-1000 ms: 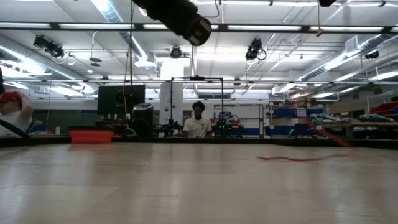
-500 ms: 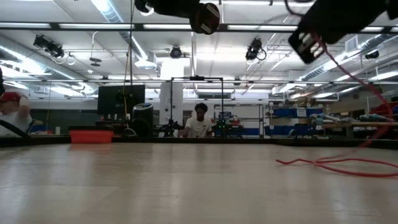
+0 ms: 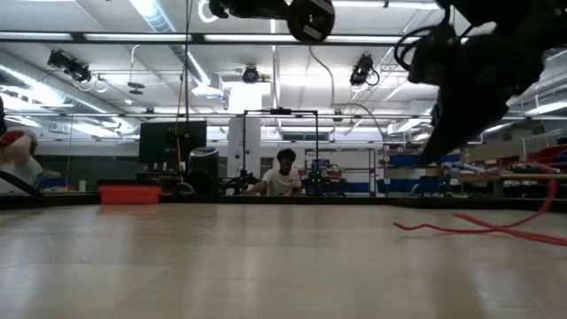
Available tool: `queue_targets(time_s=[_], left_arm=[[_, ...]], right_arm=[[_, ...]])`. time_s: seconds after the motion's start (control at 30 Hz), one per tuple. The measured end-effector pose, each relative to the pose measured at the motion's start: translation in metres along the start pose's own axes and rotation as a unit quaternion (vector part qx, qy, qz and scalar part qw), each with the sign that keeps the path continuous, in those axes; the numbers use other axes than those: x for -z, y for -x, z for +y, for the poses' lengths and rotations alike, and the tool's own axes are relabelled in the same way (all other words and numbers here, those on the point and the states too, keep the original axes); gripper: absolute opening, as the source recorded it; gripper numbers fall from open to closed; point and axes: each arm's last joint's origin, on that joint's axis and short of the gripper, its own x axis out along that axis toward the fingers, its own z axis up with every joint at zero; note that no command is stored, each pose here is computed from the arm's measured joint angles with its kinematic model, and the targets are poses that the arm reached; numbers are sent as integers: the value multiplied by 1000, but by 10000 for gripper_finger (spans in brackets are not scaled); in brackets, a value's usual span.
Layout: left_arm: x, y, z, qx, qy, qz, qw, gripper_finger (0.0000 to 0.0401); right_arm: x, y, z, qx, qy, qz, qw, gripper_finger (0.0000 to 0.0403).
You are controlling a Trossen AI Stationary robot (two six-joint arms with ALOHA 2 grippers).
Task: Coil cords
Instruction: Uncoil the red wire from the spool
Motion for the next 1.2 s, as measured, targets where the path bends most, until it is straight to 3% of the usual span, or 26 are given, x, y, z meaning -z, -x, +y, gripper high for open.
queue_targets(time_s=[0.17, 0.3, 0.4, 0.63, 0.8, 0.93, 1.07, 1.2], left_arm=[[5, 1, -6, 81, -53, -5, 995, 0], [10, 1, -10, 116, -105, 2, 988, 0], [15, 2, -11, 120, -150, 21, 981, 0], [26, 2, -8, 63, -231, 83, 967, 0], [30, 3, -5, 16, -279, 118, 953, 0], [31, 4, -2, -32, -291, 138, 946, 0], [30, 4, 1, -73, -292, 153, 941, 0], [29, 2, 5, -112, -278, 161, 940, 0]], right_arm=[[6, 16, -17, 122, -58, -19, 991, 0], [9, 34, -27, 185, -105, -57, 975, 0], [10, 48, -30, 201, -125, -89, 967, 0], [11, 75, -27, 185, -136, -173, 958, 0], [11, 91, -21, 147, -130, -219, 956, 0], [7, 103, -10, 84, -79, -242, 963, 1], [-1, 116, 8, -32, -5, -265, 964, 1], [-8, 129, 28, -165, 69, -303, 936, 1]])
